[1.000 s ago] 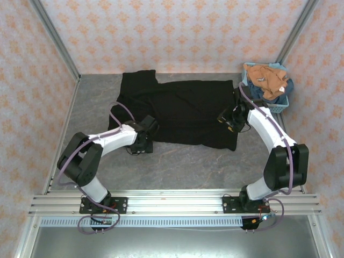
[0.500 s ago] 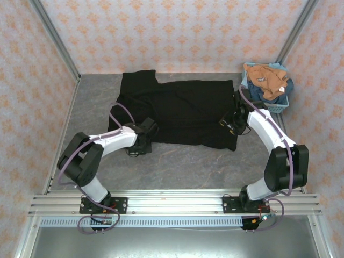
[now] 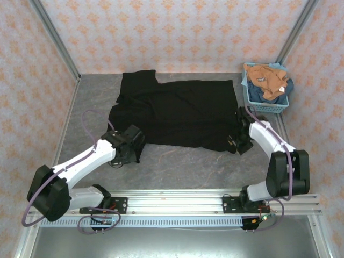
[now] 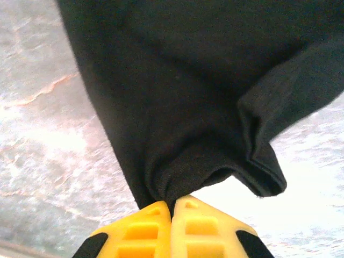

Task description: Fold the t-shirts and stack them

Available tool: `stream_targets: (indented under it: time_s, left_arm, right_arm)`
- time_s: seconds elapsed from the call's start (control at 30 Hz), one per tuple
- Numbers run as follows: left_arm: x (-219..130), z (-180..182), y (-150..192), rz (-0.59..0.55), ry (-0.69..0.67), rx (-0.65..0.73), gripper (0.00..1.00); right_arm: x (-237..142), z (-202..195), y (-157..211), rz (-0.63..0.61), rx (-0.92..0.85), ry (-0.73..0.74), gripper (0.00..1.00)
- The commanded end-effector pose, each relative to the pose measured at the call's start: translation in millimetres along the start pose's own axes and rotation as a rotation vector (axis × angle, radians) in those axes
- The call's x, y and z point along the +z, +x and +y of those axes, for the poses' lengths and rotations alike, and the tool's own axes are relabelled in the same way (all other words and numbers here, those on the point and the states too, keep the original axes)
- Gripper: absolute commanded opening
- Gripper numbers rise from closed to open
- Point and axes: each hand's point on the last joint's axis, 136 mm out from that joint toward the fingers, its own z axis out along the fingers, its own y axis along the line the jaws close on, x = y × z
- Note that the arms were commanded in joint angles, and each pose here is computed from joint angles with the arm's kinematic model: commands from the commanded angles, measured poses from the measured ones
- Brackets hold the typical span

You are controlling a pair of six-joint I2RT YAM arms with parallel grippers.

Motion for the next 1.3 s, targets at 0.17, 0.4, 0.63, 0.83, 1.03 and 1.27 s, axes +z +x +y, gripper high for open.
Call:
stream_targets:
  time_s: [0.17,0.4,0.63,0.83,1.03,1.27]
  left_arm:
    - [-12,45,5,-0.050,-0.159,-0.125,0.00]
    - [-23,62,0,-0.097,-0.197,-0.198,0.00]
    - [-49,85,-14,-0.186,-0.209,-0.307,0.00]
    - [-69,105,-28,-0.248,-0.226,-0.377,0.00]
    - [-77,112,-39,-0.275,-0.237,-0.409,0.00]
    - [-73,110,-39,-0.266,-0.237,-0.419,0.00]
  right_arm:
    - [3,-12,7,-0.017,0.192,-0.073,0.45]
    - [24,-4,11,0.029,0.250,-0.067,0.40]
    - [39,4,-3,0.009,0.216,0.001,0.40]
    - [36,2,-20,-0.041,0.149,0.058,0.35]
    - [11,-5,-31,-0.074,0.023,0.152,0.19]
    - [-28,-33,-36,-0.154,-0.039,0.228,0.00]
